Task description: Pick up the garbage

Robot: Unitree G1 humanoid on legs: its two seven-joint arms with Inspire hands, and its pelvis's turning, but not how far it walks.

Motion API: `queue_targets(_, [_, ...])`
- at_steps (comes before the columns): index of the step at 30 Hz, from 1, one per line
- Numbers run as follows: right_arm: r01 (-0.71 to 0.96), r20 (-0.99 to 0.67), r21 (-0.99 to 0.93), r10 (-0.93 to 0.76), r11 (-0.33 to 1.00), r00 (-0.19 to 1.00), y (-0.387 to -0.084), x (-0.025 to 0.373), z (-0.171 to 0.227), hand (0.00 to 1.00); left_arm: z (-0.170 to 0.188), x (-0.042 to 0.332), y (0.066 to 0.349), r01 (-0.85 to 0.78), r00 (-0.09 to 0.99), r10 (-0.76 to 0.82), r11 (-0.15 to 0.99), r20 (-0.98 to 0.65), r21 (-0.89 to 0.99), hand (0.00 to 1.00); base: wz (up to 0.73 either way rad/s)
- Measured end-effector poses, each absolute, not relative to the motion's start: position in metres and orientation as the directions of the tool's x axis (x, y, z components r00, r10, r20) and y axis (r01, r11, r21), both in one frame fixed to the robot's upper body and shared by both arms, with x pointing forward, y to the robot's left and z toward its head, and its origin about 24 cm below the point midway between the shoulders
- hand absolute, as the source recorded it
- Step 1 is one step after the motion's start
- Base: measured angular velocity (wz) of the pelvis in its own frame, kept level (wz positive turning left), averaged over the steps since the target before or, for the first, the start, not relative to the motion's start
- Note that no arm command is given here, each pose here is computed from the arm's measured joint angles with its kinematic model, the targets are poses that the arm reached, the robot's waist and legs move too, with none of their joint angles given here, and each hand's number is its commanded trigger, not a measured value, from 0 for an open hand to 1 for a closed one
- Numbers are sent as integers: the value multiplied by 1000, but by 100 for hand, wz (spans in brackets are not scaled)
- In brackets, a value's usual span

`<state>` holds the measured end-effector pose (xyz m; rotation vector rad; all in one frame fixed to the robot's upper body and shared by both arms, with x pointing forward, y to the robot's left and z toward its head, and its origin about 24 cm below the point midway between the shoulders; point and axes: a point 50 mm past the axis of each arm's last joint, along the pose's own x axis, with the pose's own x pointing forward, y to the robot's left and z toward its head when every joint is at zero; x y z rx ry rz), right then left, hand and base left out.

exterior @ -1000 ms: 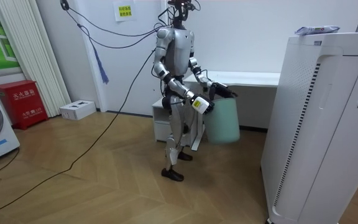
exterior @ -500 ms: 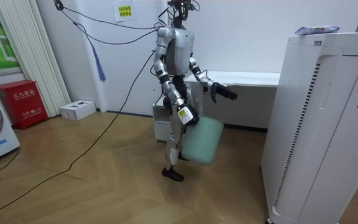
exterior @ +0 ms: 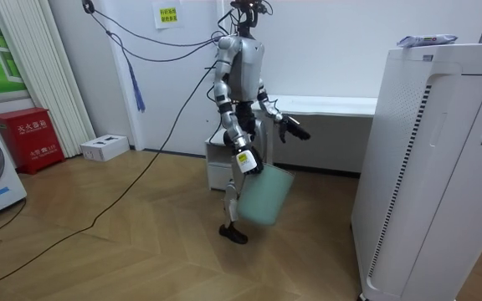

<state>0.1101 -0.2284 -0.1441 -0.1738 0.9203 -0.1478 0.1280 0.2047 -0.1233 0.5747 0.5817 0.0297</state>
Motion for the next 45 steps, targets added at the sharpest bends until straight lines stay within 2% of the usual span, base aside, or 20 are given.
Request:
queue_targets(11, [52,-819,-213,-207,976,536,-232,94,-151,100,-150,79,216,126,643,281,879,-713,460,0,-5])
queue_targets(17, [50,-818,-218,-210,975,536,-231,95,-151,100,-152,64,235,56,557,363,881,-747,470,0,3])
queue_targets(21, [73,-824,-212,-218,975,523,-231,93,-152,100,-155,44,250,40,457,425,868,-782,495,0,19])
queue_targets(25, [168,-830,-215,-271,962,487,-242,84,-152,100,-159,19,246,85,380,421,871,-824,484,0,39])
queue_targets(30, [174,-839,-222,-278,960,467,-243,78,-153,100,-161,4,247,67,316,442,872,-839,485,0,-24])
queue_targets(35, [160,-847,-223,-272,962,457,-240,73,-155,100,-161,19,246,51,350,438,874,-828,484,0,-23])
queue_targets(45, [196,-814,-249,-315,948,489,-244,91,-150,100,-150,86,242,-27,536,425,872,-729,489,0,-8])
